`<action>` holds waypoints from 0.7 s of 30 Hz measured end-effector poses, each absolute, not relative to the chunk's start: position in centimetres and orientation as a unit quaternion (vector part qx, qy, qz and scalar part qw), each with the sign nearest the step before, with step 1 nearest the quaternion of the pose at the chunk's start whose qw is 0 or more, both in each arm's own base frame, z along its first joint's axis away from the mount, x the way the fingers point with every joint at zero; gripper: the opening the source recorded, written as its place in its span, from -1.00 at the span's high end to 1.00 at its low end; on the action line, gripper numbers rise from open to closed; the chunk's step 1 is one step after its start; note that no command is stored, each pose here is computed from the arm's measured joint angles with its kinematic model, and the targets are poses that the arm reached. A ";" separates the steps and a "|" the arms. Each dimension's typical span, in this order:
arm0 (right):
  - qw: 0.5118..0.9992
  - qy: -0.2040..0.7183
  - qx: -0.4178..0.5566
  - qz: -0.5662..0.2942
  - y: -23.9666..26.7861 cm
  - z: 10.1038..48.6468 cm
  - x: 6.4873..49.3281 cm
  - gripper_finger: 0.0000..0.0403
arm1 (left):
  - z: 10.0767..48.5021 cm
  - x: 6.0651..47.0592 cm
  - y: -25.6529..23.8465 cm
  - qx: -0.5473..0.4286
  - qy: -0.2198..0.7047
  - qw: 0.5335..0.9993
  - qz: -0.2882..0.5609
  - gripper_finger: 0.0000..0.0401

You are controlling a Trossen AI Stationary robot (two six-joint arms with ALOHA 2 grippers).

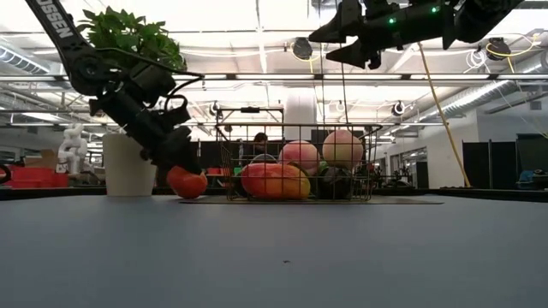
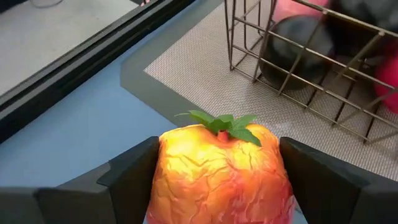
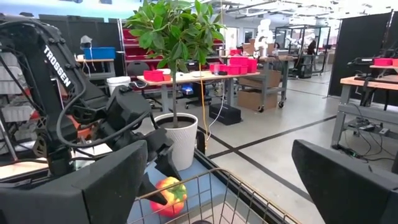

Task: Build produce basket
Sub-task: Put the orange tomato into the wire basket

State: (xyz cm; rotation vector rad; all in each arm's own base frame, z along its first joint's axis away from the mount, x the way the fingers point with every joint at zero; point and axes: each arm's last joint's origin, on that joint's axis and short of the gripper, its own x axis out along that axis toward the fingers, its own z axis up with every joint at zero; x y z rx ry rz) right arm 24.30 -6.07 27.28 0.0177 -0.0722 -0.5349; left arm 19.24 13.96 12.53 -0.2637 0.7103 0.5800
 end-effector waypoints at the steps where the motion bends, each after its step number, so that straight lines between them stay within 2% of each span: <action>1: 0.964 -0.036 0.009 -0.264 -6.1 27.3 24.3 -0.95 | 12.5 19.2 14.0 -0.131 0.339 0.888 0.281 -0.58; 9: 0.973 -0.036 0.020 -0.229 -5.9 27.2 24.4 -0.95 | 12.3 19.2 13.8 -0.155 0.342 0.881 0.288 -0.96; 21: 0.975 -0.024 0.035 -0.217 -5.8 26.9 24.5 -0.95 | 12.0 19.8 12.3 -0.166 0.363 0.882 0.251 -0.95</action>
